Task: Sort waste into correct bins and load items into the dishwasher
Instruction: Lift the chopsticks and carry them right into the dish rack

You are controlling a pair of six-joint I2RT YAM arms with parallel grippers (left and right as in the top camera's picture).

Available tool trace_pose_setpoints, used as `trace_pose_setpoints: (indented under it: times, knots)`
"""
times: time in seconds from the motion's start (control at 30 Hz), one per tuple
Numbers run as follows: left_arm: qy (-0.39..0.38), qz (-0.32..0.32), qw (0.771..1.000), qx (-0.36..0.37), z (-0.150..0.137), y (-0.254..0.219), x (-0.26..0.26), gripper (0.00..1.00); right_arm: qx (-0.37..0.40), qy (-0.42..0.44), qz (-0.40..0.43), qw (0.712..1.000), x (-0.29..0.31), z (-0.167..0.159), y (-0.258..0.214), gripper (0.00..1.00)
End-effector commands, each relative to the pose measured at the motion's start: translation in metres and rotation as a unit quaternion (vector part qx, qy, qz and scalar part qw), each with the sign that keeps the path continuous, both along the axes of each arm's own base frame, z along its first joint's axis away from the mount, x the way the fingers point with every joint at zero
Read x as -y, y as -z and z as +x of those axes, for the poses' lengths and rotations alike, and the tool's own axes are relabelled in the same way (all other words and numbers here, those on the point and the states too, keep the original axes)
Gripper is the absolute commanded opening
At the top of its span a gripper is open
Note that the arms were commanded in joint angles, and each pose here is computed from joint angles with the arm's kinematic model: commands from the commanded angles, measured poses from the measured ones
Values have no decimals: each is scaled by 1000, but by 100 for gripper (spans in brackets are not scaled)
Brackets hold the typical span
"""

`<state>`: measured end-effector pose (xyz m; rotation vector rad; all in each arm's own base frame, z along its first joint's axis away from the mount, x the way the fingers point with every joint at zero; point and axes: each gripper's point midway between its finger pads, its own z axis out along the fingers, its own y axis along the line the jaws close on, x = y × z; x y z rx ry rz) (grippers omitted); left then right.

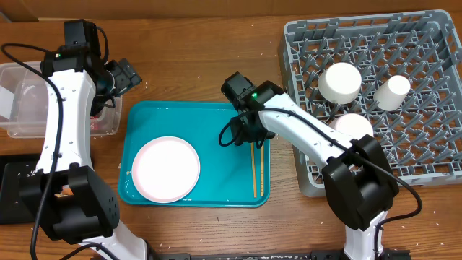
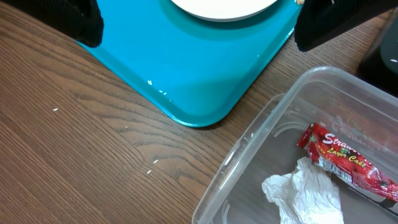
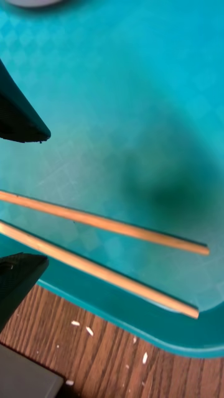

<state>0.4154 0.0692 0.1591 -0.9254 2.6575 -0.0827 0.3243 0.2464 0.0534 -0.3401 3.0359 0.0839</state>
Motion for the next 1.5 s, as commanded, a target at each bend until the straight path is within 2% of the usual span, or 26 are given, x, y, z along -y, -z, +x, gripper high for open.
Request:
trace_pose_setpoints:
  times: [0.0,0.63,0.7,0.87,0.93,0.97,1.2,1.47]
  knots:
    - [-2,8,1000,7,3,-5,-4,100,3,11,-12,1000,5,3,7,59]
    - [-2,8,1000,7,3,-5,-4,100,-26,15,-45,999,3,2,64,49]
    - [-2,8,1000,7,3,-5,-4,100,-32,16,-49,998,4,1,69,41]
    - [-2,8,1000,7,3,-5,-4,100,-33,33,-49,998,4,1,71,11]
    - [-2,8,1000,7,3,-5,-4,100,-32,42,-47,998,2,2,69,4]
    - [-2,8,1000,7,3,-5,-4,100,-34,42,-42,998,0,2,68,4]
    - [-2,8,1000,7,3,-5,-4,100,-30,45,-19,998,-11,14,24,4]
    - [-2,8,1000,7,3,-5,-4,100,59,67,12,996,20,59,-94,4]
